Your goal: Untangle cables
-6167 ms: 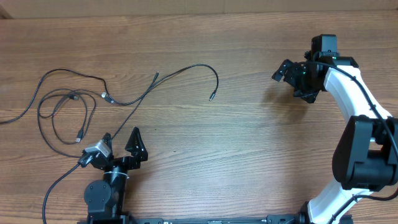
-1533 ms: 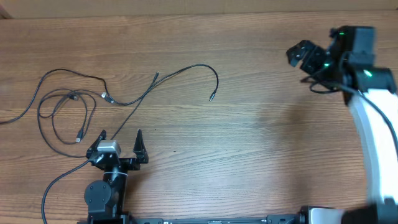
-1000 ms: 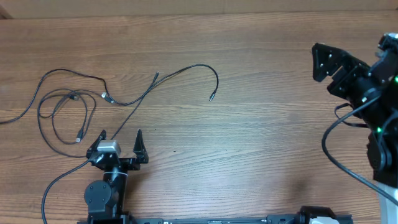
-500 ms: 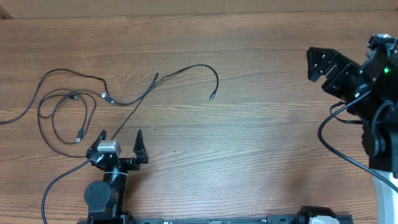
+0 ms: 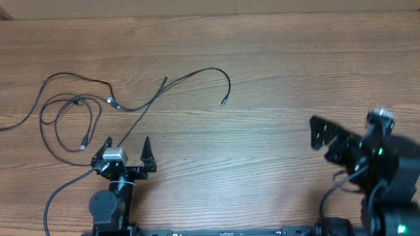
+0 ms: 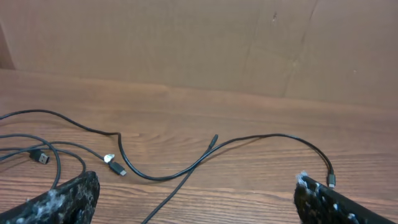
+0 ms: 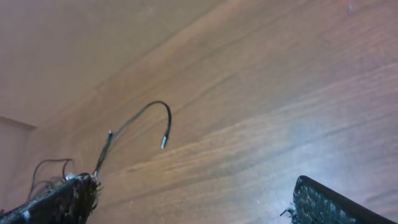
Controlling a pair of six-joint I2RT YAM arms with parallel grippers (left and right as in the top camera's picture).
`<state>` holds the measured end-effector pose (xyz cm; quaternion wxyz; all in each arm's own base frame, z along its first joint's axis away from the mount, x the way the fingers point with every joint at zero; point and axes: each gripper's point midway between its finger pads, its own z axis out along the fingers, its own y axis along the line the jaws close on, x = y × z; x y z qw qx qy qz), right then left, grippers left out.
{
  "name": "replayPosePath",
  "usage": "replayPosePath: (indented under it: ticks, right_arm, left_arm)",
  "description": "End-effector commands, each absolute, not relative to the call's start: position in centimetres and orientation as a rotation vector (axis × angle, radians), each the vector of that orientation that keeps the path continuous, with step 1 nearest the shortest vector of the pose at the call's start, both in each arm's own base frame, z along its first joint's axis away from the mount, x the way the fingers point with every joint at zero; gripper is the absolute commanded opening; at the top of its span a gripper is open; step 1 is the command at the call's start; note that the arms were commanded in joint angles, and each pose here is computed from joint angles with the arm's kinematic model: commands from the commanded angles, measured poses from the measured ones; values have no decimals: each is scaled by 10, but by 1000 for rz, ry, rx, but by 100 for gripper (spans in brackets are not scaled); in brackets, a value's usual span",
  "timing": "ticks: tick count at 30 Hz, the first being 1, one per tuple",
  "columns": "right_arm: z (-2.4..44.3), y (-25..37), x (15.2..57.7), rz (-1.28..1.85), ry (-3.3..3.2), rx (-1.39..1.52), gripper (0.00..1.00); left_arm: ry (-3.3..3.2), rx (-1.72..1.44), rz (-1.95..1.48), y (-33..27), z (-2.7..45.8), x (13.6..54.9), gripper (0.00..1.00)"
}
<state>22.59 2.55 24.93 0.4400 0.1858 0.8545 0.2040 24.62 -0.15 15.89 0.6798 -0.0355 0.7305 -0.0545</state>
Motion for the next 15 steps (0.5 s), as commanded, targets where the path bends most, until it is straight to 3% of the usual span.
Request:
replayPosePath:
  ticks: [1, 15]
  right_arm:
    - [242, 26, 213, 505, 2102, 454, 100]
    - [186, 28, 183, 506, 2083, 447, 100]
  left_arm:
    - [1638, -48, -124, -5, 159, 246, 99]
    - [1638, -49, -124, -5, 159, 246, 100]
